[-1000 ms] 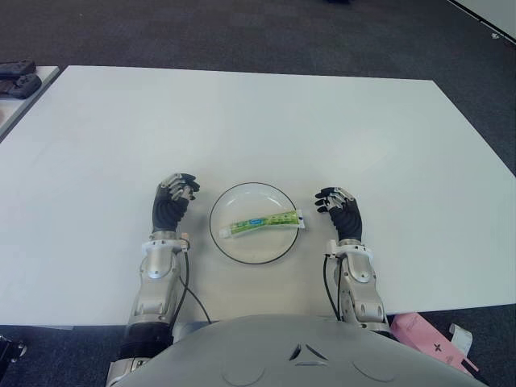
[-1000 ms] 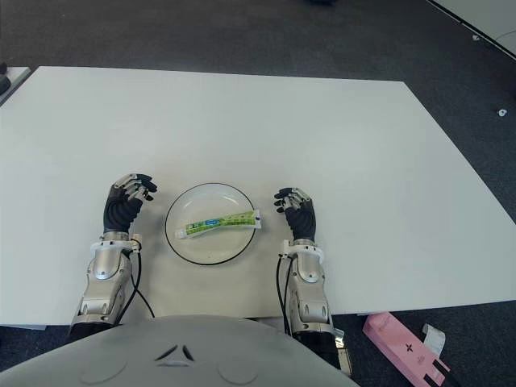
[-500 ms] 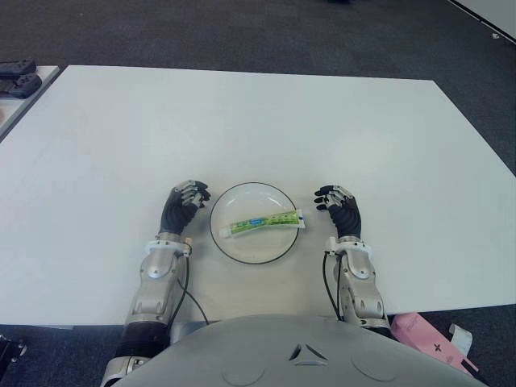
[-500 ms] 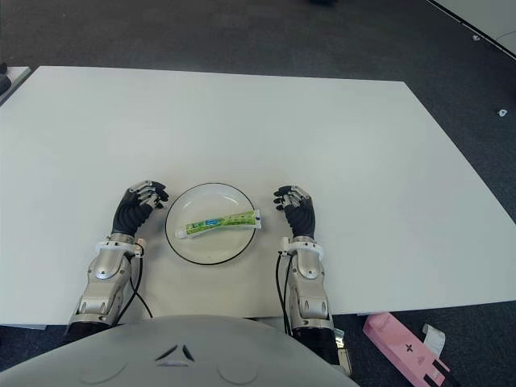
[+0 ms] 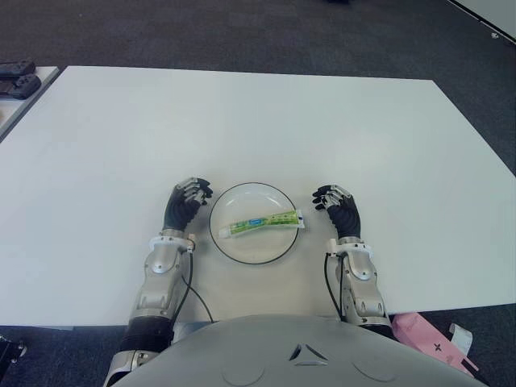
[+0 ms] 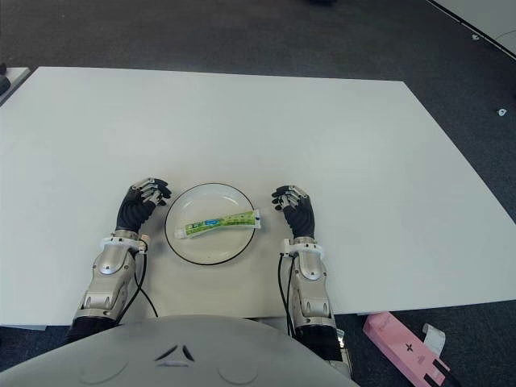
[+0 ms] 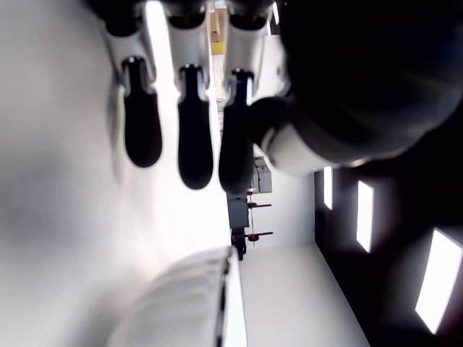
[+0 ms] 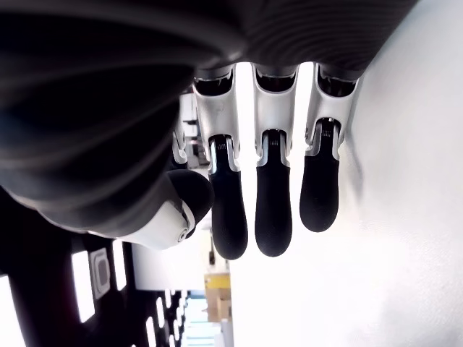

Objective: Put the toothpaste on the table into the plate.

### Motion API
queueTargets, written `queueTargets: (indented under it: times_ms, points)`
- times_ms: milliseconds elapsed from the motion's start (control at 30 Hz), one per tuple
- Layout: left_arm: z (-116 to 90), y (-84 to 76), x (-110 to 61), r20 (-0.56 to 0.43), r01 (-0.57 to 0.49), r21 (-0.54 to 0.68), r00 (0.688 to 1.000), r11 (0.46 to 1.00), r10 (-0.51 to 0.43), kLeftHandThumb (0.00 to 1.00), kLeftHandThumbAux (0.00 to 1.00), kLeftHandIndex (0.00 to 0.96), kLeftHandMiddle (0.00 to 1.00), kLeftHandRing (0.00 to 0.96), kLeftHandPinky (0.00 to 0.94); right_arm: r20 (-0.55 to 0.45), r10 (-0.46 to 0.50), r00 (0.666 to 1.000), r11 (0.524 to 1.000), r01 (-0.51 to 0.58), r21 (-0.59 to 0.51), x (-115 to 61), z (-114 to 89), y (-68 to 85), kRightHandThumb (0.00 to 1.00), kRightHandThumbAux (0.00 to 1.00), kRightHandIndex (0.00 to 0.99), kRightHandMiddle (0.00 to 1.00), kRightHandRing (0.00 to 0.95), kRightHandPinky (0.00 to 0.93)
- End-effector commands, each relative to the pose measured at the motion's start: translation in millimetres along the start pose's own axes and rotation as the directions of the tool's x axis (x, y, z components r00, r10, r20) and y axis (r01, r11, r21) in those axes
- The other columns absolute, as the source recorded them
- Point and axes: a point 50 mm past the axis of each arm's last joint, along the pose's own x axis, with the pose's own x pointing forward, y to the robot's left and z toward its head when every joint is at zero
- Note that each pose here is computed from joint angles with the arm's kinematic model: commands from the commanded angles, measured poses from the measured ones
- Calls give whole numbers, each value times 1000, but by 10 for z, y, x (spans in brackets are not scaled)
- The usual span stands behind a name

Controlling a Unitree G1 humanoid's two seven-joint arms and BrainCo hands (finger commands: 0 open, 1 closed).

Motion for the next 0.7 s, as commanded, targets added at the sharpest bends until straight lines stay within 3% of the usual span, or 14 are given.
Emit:
queueTargets:
  times_ms: [33, 700]
  points:
    - [-107, -45, -24, -64, -12, -19, 998, 1000, 11, 710, 719, 433, 518, 512, 524, -10, -2, 1000, 1000, 2, -8, 19, -22, -11, 705, 726, 429, 504, 503, 516]
    - [-218, -46, -111, -99, -76, -47, 993, 996, 71, 708, 719, 432, 505, 514, 526, -57, -9, 998, 999, 7, -37, 64, -77, -11, 705, 729, 429, 510, 513, 519]
